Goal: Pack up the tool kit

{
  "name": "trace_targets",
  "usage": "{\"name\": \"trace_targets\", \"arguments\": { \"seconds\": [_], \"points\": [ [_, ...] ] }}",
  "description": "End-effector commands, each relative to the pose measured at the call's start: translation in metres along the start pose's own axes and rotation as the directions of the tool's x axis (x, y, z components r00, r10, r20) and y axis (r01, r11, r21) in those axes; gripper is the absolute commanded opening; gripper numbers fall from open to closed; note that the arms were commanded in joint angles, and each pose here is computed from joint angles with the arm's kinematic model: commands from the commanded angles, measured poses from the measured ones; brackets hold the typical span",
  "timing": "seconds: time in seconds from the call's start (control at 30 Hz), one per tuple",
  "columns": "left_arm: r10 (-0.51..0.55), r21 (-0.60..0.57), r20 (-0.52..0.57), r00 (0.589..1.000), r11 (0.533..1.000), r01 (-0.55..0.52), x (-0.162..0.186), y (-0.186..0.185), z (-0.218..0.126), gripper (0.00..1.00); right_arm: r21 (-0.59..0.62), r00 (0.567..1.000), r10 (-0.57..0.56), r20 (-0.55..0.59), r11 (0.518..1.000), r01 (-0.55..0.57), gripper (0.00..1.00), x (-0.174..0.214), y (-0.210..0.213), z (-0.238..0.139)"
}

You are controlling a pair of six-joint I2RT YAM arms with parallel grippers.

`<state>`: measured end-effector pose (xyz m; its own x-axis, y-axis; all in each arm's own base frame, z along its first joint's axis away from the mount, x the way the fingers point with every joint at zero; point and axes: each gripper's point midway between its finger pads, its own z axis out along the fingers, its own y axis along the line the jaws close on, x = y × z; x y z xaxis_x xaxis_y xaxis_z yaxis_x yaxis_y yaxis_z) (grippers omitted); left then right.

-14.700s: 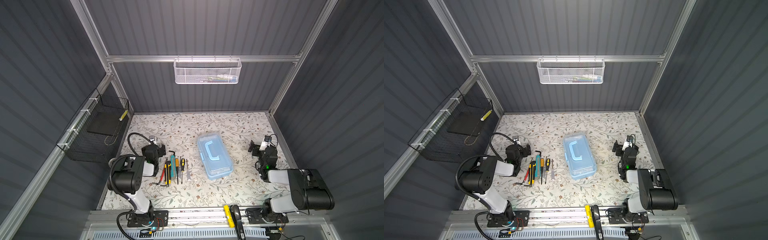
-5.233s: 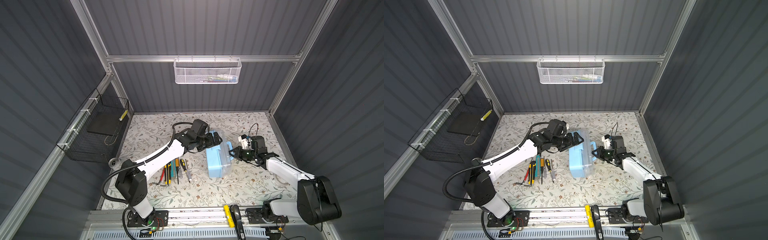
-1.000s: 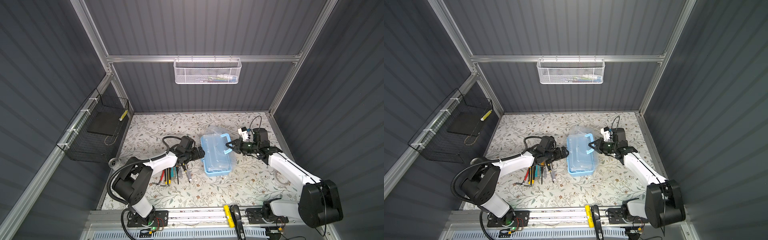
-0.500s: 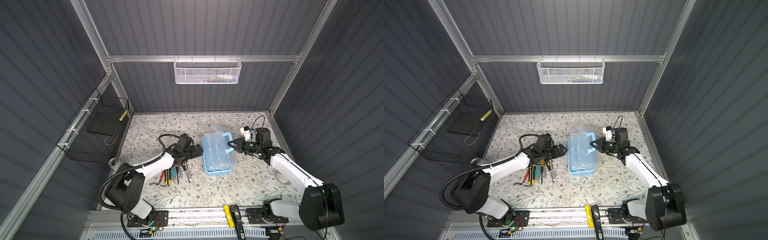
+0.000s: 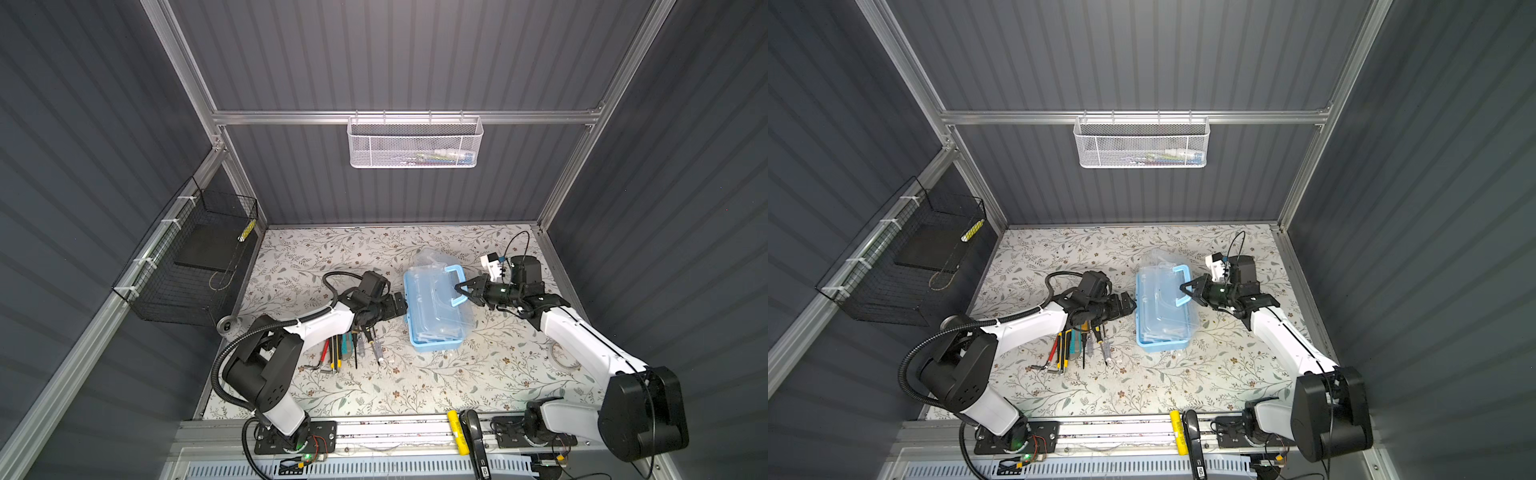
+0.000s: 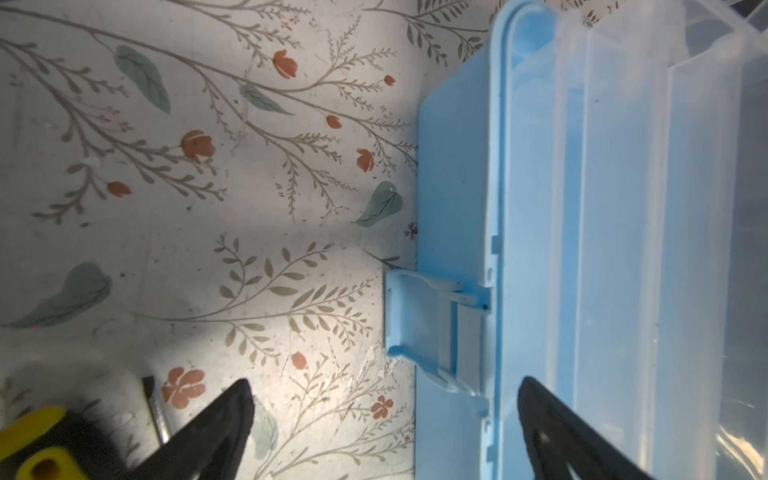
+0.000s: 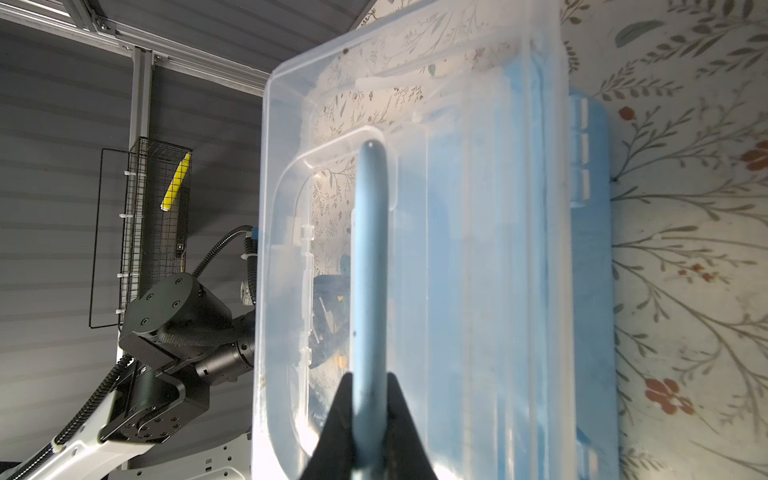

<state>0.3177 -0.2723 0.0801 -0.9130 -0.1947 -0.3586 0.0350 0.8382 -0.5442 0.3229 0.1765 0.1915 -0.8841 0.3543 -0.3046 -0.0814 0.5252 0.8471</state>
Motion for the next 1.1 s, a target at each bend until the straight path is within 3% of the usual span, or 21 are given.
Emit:
{"name": "trace_targets", "arguments": {
  "seconds": [0.0, 0.57, 0.87, 1.07],
  "points": [
    [0.020, 0.033, -0.009, 1.000, 0.999, -0.019, -0.002, -0.009, 0.001, 0.99, -0.071, 0.998, -0.060, 0.024, 0.996, 0.061, 0.00, -0.008, 0.019, -0.004],
    [0.012, -0.047, -0.088, 0.996, 0.999, -0.017, 0.019, 0.017, 0.022, 0.99, -0.085, 0.997, -0.068, 0.046, 0.994, 0.072, 0.00, -0.017, 0.026, -0.013],
    [-0.004, -0.096, -0.099, 0.995, 0.995, -0.005, 0.023, 0.029, 0.025, 0.99, 0.089, 0.995, -0.064, 0.077, 0.994, 0.057, 0.00, -0.021, -0.024, -0.047],
    [-0.007, -0.082, -0.089, 0.996, 0.997, 0.000, 0.020, 0.025, 0.026, 0.99, 0.140, 0.993, -0.045, 0.106, 0.990, 0.030, 0.15, -0.022, -0.049, -0.062]
  ]
}}
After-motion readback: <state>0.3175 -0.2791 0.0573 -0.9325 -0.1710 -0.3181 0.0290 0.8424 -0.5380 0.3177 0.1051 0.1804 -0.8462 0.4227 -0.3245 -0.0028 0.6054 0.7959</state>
